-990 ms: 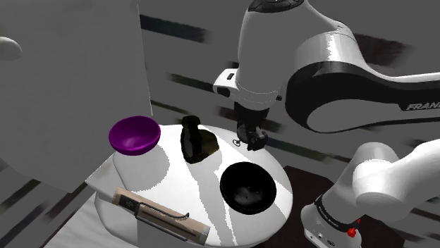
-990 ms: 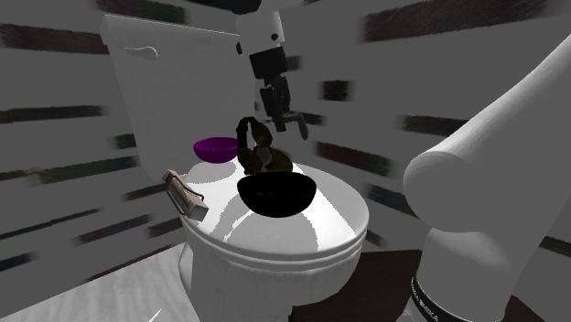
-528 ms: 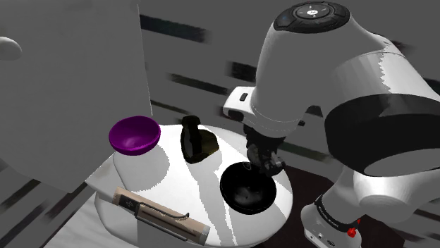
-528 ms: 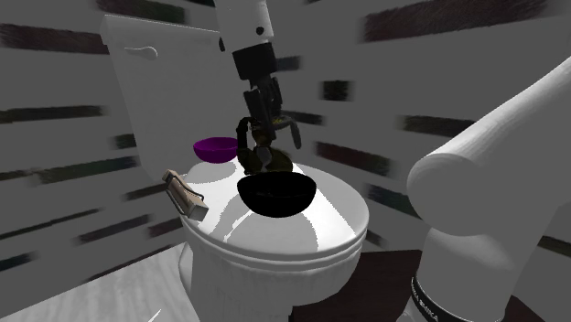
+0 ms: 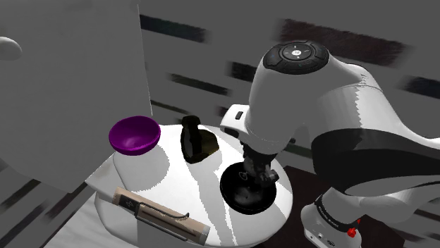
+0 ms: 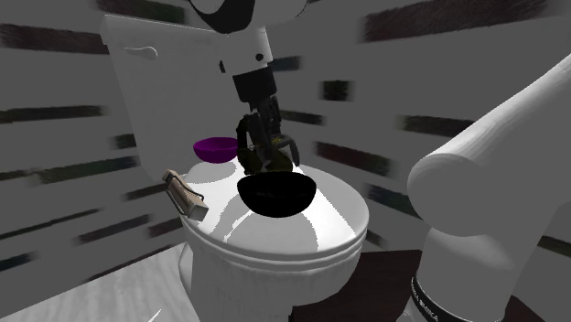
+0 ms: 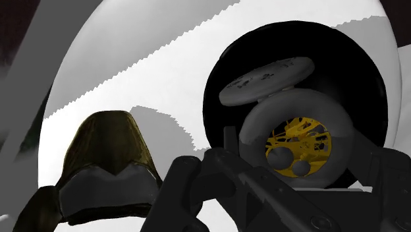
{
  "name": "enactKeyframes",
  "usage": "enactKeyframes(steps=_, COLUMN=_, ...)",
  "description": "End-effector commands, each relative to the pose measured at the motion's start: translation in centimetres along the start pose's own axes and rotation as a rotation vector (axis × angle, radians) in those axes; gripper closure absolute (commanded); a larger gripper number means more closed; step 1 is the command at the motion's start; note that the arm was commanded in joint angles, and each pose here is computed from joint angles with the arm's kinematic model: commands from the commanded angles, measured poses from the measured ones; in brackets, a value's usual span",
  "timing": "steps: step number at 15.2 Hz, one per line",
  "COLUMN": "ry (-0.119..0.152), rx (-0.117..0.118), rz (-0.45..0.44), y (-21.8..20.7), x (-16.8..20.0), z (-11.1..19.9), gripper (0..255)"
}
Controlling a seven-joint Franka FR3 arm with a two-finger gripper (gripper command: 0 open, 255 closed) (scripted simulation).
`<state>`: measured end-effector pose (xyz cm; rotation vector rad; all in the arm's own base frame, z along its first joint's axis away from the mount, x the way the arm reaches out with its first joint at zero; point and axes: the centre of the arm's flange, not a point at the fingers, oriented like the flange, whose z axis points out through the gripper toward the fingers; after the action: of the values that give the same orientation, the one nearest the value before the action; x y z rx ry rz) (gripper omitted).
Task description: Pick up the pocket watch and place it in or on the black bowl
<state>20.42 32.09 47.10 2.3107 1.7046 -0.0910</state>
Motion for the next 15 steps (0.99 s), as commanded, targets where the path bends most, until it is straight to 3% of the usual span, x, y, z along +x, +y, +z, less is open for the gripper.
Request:
enactKeyframes(steps=1, ry=0.000, rx=0.000, rz=0.000, y=-0.2, x=0.2, z=1.1, gripper=255)
enactKeyframes(steps=6, ry=0.000, rx=0.000, rz=0.000, y=-0.7, x=0.7, z=3.5, gripper=255)
enactKeyframes(steps=13, ry=0.000, rx=0.000, rz=0.000, y=-0.7, x=0.7, z=3.5, gripper=255)
enactKeyframes(steps=14, ry=0.000, rx=0.000, rz=0.000, y=-0.7, x=0.7, z=3.5, gripper=0)
enactKeyframes(steps=15, ry=0.000, rx=0.000, rz=0.000, y=-0.7, x=0.7, z=3.5, gripper=0)
